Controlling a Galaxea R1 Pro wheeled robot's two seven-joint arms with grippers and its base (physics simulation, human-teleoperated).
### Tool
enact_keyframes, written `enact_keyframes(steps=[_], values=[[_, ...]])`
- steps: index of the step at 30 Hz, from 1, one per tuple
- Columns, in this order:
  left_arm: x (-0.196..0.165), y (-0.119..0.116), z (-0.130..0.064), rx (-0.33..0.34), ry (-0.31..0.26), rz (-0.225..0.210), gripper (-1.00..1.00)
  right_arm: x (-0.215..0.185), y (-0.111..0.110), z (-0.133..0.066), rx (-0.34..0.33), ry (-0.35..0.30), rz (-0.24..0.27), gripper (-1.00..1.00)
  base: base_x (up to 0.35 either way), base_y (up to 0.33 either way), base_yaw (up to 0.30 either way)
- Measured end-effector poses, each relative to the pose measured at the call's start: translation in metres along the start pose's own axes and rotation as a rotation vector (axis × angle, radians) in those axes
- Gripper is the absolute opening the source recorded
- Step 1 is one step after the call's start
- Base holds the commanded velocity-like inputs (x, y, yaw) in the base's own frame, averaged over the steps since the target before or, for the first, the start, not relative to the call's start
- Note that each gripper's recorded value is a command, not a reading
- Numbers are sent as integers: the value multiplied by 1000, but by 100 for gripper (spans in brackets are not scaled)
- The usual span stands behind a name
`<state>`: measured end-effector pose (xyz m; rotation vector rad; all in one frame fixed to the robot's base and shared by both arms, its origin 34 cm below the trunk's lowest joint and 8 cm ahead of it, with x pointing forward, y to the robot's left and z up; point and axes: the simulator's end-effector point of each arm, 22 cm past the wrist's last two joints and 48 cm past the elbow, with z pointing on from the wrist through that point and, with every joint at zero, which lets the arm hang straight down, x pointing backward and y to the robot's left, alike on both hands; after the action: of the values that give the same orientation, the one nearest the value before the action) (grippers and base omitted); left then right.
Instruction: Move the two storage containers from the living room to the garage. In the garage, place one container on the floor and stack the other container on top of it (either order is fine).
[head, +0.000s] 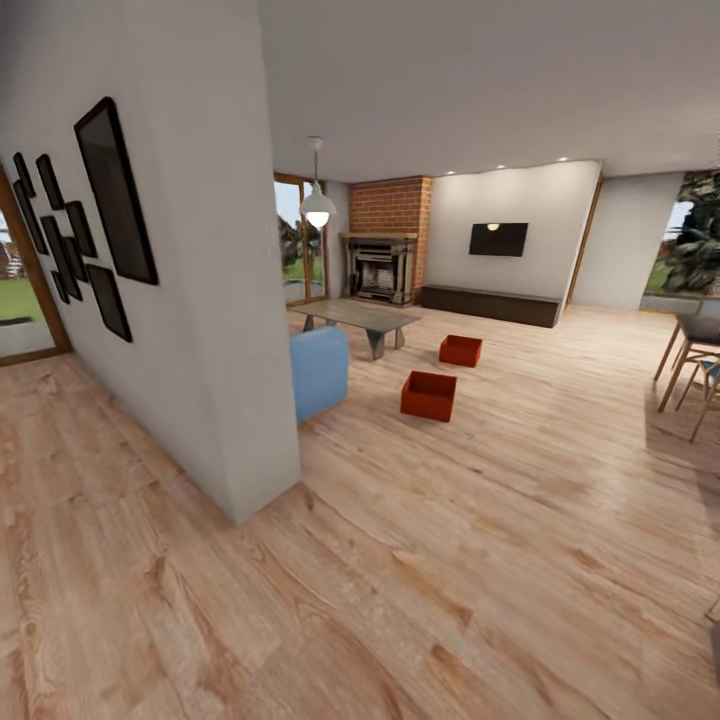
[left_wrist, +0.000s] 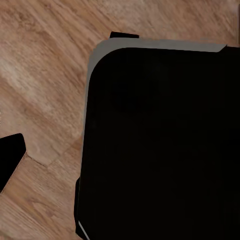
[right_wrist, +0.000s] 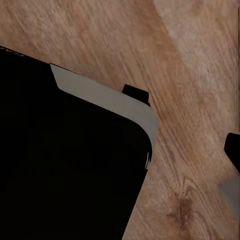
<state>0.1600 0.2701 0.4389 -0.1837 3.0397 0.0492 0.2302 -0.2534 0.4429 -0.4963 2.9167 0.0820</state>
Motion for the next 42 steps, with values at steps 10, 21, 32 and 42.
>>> enact_keyframes(steps=[10, 21, 32, 42], values=[[0, 0, 0, 0, 0, 0, 100, 0, 0, 0, -1, -1, -1, 100, 322, 0, -3], [0, 0, 0, 0, 1, -1, 100, 0, 0, 0, 0, -1, -1, 100, 322, 0, -8], [0, 0, 0, 0, 0, 0, 100, 0, 1, 0, -1, -1, 1, 100, 322, 0, -225], [0, 0, 0, 0, 1, 0, 100, 0, 1, 0, -1, -1, 1, 100, 322, 0, -201]])
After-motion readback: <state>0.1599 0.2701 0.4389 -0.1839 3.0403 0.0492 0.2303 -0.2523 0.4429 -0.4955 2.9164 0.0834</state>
